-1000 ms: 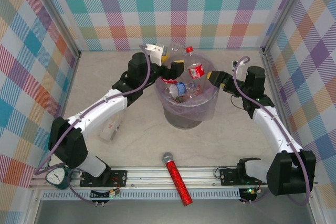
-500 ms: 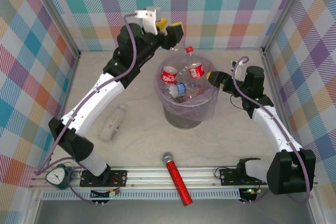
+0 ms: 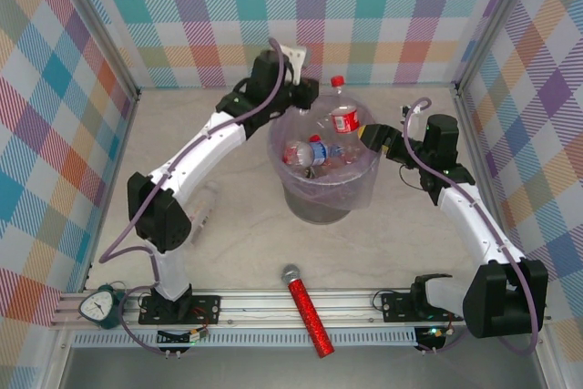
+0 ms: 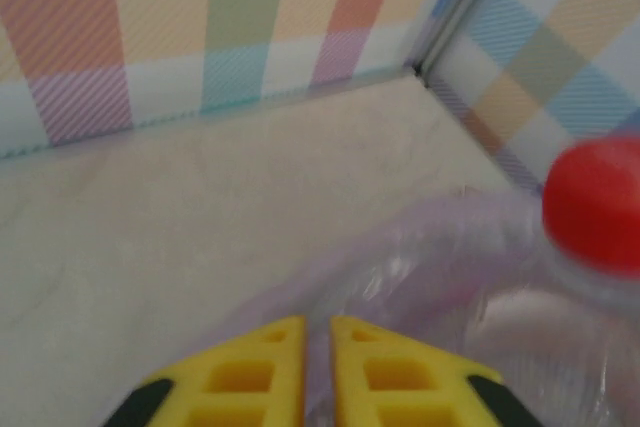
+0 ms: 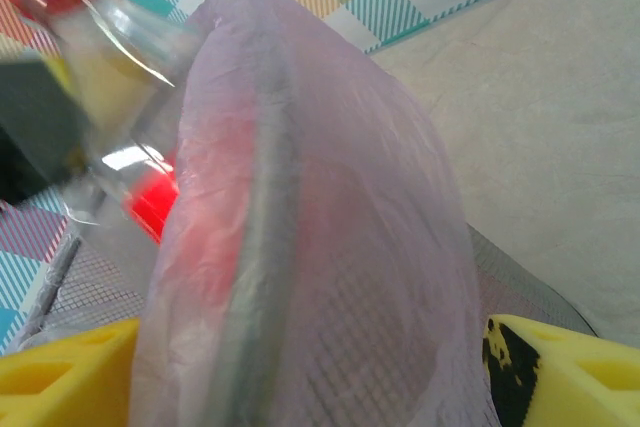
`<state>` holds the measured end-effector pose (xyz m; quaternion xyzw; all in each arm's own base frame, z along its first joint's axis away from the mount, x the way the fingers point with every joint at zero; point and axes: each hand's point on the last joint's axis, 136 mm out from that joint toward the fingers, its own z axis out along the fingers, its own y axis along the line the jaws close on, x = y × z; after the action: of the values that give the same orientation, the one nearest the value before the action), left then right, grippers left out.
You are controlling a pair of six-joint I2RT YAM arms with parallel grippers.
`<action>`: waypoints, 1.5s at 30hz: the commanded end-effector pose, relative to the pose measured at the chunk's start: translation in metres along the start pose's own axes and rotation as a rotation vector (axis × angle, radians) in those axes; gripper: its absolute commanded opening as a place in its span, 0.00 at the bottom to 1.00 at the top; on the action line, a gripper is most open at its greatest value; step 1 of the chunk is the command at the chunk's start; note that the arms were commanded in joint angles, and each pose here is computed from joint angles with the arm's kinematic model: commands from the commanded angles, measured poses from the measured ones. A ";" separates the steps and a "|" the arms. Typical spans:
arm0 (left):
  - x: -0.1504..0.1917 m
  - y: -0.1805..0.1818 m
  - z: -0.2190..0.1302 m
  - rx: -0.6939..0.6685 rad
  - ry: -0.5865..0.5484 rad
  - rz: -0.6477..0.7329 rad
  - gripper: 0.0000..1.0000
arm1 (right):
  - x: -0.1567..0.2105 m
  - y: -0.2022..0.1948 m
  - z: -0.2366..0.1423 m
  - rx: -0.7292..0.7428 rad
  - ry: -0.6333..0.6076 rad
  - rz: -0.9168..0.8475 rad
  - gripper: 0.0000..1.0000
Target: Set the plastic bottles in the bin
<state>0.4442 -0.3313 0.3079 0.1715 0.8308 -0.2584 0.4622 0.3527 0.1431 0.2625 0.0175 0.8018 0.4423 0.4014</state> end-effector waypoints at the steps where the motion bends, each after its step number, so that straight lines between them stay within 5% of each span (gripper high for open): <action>1: 0.019 -0.009 -0.029 0.027 0.032 -0.028 0.13 | -0.007 0.009 0.000 -0.019 -0.010 -0.040 0.83; 6: 0.047 -0.003 -0.029 -0.001 0.073 -0.038 0.14 | -0.005 0.009 0.004 -0.027 -0.001 -0.031 0.83; 12: 0.018 -0.013 -0.039 0.034 -0.002 -0.035 0.17 | -0.005 0.012 0.004 -0.028 0.000 -0.037 0.83; 16: -0.007 -0.021 -0.049 0.048 -0.048 -0.016 0.30 | -0.006 0.013 0.003 -0.030 -0.002 -0.040 0.83; 21: -0.039 -0.026 -0.073 0.031 -0.111 0.027 0.58 | -0.006 0.013 0.004 -0.030 0.001 -0.042 0.83; 27: -0.056 0.006 -0.121 -0.127 -0.116 0.037 0.67 | -0.005 0.013 0.005 -0.034 0.006 -0.043 0.83; 31: -0.019 0.058 -0.158 -0.283 -0.002 -0.035 0.68 | -0.004 0.013 0.004 -0.031 0.010 -0.053 0.83; 38: 0.103 0.146 -0.224 -0.513 0.217 -0.285 0.74 | -0.003 0.012 0.007 -0.035 0.019 -0.057 0.83; 45: 0.216 0.181 -0.234 -0.604 0.447 -0.421 0.91 | -0.002 0.012 0.008 -0.042 0.023 -0.053 0.83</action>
<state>0.2884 -0.0434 0.2106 -0.0830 0.9496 -0.0529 0.2975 0.3549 0.1494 0.2539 0.0076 0.8078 0.4419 0.3900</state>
